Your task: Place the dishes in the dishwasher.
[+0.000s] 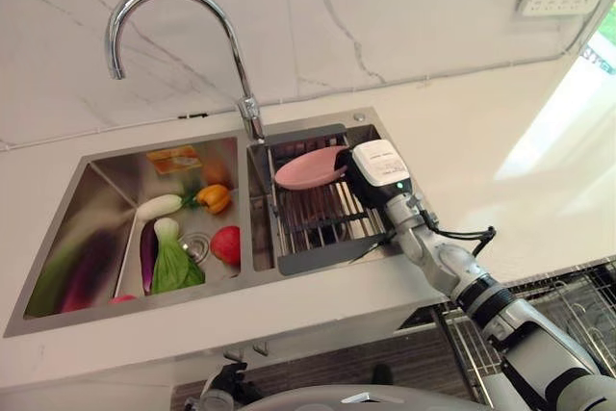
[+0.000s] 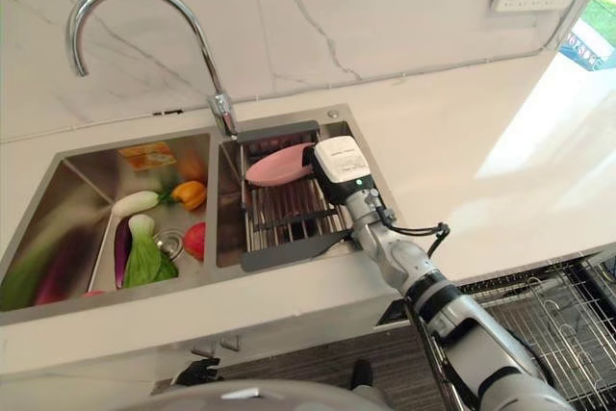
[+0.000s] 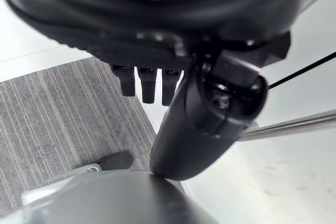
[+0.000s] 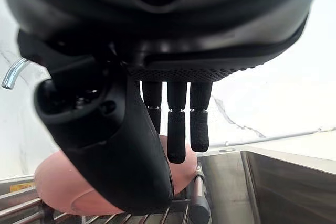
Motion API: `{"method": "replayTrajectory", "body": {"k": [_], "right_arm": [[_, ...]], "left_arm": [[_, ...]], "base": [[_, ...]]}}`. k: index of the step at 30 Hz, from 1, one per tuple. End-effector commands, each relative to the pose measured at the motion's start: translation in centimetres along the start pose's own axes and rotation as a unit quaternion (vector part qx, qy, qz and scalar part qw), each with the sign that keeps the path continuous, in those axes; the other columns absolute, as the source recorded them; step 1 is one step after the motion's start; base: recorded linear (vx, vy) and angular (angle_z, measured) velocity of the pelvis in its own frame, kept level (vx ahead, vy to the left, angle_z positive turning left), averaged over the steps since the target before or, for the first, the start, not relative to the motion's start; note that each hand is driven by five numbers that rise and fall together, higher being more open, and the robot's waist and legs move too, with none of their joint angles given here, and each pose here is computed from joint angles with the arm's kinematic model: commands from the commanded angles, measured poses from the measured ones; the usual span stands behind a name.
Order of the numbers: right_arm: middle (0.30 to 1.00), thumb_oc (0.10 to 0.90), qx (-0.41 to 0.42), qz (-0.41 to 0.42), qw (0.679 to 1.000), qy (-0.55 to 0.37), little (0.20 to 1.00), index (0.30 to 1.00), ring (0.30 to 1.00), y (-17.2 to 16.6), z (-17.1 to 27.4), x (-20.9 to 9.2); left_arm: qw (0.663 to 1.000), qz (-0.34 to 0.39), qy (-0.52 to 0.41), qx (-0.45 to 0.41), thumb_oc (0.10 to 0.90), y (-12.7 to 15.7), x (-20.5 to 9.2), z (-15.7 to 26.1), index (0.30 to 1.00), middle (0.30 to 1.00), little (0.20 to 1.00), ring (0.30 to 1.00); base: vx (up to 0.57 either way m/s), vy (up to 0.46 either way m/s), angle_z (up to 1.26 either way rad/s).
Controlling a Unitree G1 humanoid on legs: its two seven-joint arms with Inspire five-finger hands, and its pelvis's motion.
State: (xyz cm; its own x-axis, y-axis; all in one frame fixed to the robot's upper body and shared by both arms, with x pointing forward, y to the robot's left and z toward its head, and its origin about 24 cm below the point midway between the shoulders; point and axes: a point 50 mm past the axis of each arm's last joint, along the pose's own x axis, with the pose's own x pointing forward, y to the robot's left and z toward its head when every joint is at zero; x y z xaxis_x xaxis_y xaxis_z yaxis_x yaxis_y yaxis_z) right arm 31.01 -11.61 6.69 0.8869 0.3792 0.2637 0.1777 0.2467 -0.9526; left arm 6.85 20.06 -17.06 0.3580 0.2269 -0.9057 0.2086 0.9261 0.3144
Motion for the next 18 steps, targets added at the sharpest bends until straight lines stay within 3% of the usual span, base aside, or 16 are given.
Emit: {"method": "replayTrajectory", "body": {"k": [1,10,18], "right_arm": [[0.3,0.4,0.062,-0.185,0.981,-0.017,0.3,0.3,0.3,-6.1,1.2,3.0],[0.3,0.4,0.112,-0.295,0.949,-0.015,0.3,0.3,0.3,-10.7,0.6,2.5],[0.3,0.4,0.094,-0.358,0.929,-0.015,0.3,0.3,0.3,-13.9,-0.5,1.6]], "left_arm": [[0.999,-0.001,-0.013,0.036,0.8,0.0,0.3,1.1,0.9,0.9,0.9,0.9],[0.999,0.009,0.0,0.037,0.8,0.4,0.2,0.4,0.9,0.9,0.9,0.9],[0.999,0.013,0.001,0.037,0.8,0.7,0.2,0.3,0.9,0.9,0.9,0.9]], "base": [[0.0,0.0,0.0],[0.0,-0.002,-0.01],[0.0,-0.001,0.0]]}}
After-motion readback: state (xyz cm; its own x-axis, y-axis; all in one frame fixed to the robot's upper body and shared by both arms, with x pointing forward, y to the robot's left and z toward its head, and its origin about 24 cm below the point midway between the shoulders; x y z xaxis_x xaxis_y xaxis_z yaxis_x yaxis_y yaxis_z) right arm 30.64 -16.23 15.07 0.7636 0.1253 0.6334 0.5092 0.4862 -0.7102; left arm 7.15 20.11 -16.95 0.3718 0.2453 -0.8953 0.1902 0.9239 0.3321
